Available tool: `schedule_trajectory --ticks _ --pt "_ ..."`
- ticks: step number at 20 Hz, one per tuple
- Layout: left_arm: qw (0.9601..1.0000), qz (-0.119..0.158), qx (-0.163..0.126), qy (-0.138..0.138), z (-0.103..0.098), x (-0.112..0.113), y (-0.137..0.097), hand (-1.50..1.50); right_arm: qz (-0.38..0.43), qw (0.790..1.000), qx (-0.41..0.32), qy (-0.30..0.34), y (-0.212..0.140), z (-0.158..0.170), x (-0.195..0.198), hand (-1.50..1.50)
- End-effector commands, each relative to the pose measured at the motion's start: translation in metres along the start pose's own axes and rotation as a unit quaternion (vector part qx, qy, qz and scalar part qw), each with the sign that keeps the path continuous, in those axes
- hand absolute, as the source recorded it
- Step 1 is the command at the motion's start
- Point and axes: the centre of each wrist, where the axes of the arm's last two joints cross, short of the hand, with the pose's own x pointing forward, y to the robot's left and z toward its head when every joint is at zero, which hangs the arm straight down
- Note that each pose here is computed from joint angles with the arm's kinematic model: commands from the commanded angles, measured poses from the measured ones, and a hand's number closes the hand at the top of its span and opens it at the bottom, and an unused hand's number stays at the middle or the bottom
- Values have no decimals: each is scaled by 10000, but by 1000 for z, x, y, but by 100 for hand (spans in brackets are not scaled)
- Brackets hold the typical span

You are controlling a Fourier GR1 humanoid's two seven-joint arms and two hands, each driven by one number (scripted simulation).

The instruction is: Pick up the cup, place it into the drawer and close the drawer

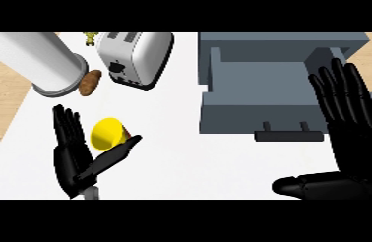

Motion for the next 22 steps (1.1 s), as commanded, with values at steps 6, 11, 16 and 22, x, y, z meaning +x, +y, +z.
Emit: schedule_trajectory --ticks 6,11,16,22 --pt "9998 12 83 187 -3 -51 23 -150 -35 10000 31 17 5 -14 -12 -150" --pt "9996 -63 80 267 3 -60 43 -150 46 10000 61 25 -5 16 16 -150" --pt "9995 8 164 279 13 -84 28 -150 -5 10000 -20 32 -9 -26 6 -150" --pt "9992 39 270 293 -6 -104 31 -150 -52 9999 143 -79 -14 6 2 -150"
